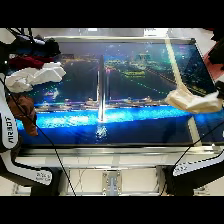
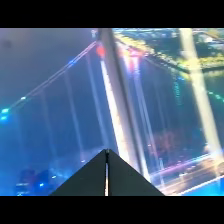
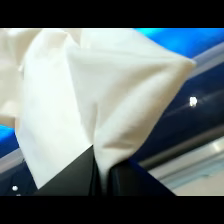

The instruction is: Fold the shirts.

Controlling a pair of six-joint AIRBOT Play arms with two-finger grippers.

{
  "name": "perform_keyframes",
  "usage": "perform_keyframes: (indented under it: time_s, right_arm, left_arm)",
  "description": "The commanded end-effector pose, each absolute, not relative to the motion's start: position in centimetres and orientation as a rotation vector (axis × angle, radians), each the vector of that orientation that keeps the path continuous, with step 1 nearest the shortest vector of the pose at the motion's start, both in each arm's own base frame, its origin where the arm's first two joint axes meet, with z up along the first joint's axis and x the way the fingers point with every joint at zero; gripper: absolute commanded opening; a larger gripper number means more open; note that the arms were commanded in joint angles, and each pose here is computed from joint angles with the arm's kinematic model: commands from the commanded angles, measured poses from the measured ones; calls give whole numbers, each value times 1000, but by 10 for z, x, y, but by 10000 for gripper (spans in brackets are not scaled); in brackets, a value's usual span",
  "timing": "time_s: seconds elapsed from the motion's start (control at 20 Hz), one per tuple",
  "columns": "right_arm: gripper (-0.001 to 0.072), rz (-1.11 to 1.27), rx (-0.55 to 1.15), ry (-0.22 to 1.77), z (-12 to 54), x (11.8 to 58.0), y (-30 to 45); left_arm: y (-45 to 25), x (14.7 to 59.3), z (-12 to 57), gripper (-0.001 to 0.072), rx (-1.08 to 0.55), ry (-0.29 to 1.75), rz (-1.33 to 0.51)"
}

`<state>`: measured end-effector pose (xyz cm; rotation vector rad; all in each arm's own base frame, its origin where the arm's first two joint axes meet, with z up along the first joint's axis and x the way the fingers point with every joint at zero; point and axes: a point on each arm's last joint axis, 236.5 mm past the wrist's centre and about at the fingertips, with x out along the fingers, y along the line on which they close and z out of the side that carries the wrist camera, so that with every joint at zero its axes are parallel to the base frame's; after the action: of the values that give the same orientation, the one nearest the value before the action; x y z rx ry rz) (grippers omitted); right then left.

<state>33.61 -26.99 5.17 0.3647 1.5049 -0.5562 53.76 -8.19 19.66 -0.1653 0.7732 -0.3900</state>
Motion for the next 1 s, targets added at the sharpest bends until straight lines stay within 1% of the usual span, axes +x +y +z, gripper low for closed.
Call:
perform_keyframes:
  time_s: [0.0,0.05,0.1,0.15,0.2,0.25,0.35,0.45,0.5,0.55,0.6,0.65,0.7,0.75,0.8,0.85,0.95]
  right_arm:
    - [27,-813,413,1794,27,216,-315]
    - [29,-815,437,1879,14,194,-310]
    - [70,-795,474,1952,3,177,-300]
    - [214,-776,499,2016,-7,164,-290]
    - [326,-760,512,2054,-13,155,-282]
    - [336,-753,514,2075,-17,151,-276]
    - [345,-751,488,2050,-8,156,-272]
    - [345,-764,440,1949,13,177,-277]
    - [345,-709,460,1832,21,207,-270]
    - [344,-563,526,1666,25,254,-248]
    - [343,-361,620,1437,40,320,-210]
    - [343,-152,701,1228,67,381,-167]
    - [341,86,746,1030,106,435,-114]
    - [341,280,733,893,138,469,-62]
    - [340,394,668,824,154,487,-20]
    - [341,463,581,800,156,498,21]
    - [341,555,346,822,134,502,102]
  left_arm:
    - [-106,534,207,18,-226,753,-470]
    - [-110,534,208,17,-225,750,-476]
    - [-116,533,209,17,-221,747,-486]
    - [-122,533,209,17,-218,744,-496]
    - [-128,532,210,17,-214,740,-505]
    - [-134,532,211,17,-212,735,-512]
    - [-142,530,211,17,-207,737,-527]
    - [-142,530,211,17,-208,738,-527]
    - [-142,530,211,17,-209,738,-526]
    - [-142,530,212,18,-210,737,-525]
    - [-141,530,212,17,-210,737,-525]
    - [-142,530,211,18,-212,739,-525]
    - [-142,529,211,18,-229,747,-519]
    - [-142,528,209,18,-251,763,-513]
    - [-143,523,206,18,-268,793,-512]
    - [-144,518,202,18,-265,819,-518]
    - [-145,514,199,18,-261,838,-524]
